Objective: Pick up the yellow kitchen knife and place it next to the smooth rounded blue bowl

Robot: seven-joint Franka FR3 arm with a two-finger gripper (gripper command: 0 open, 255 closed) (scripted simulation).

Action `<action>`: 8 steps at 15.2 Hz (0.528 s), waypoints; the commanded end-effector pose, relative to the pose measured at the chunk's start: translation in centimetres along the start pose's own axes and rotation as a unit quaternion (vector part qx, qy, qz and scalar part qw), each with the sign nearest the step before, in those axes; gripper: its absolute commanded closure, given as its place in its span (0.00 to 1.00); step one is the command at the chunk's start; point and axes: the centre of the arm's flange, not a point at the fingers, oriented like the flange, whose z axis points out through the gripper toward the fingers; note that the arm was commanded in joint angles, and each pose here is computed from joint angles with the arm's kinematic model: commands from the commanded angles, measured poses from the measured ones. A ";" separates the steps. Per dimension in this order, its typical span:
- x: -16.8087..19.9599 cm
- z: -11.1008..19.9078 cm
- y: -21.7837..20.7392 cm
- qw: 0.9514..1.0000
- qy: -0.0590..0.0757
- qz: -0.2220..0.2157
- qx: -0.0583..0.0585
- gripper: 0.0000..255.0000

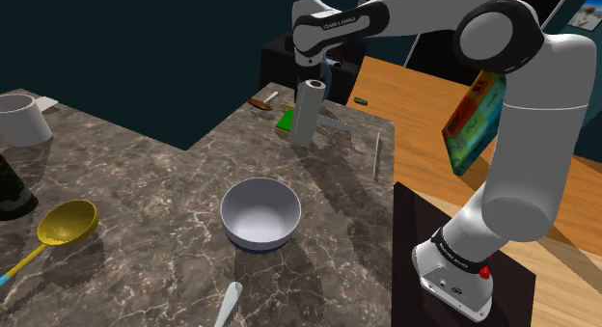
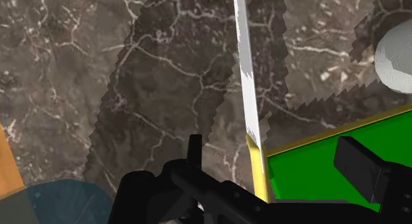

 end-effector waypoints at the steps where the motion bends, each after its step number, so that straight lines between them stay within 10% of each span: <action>1: 0.6 1.0 0.0 1.000 0.000 -0.002 0.000 0.00; 8: 0.6 3.9 0.0 1.000 0.000 -0.002 0.000 0.00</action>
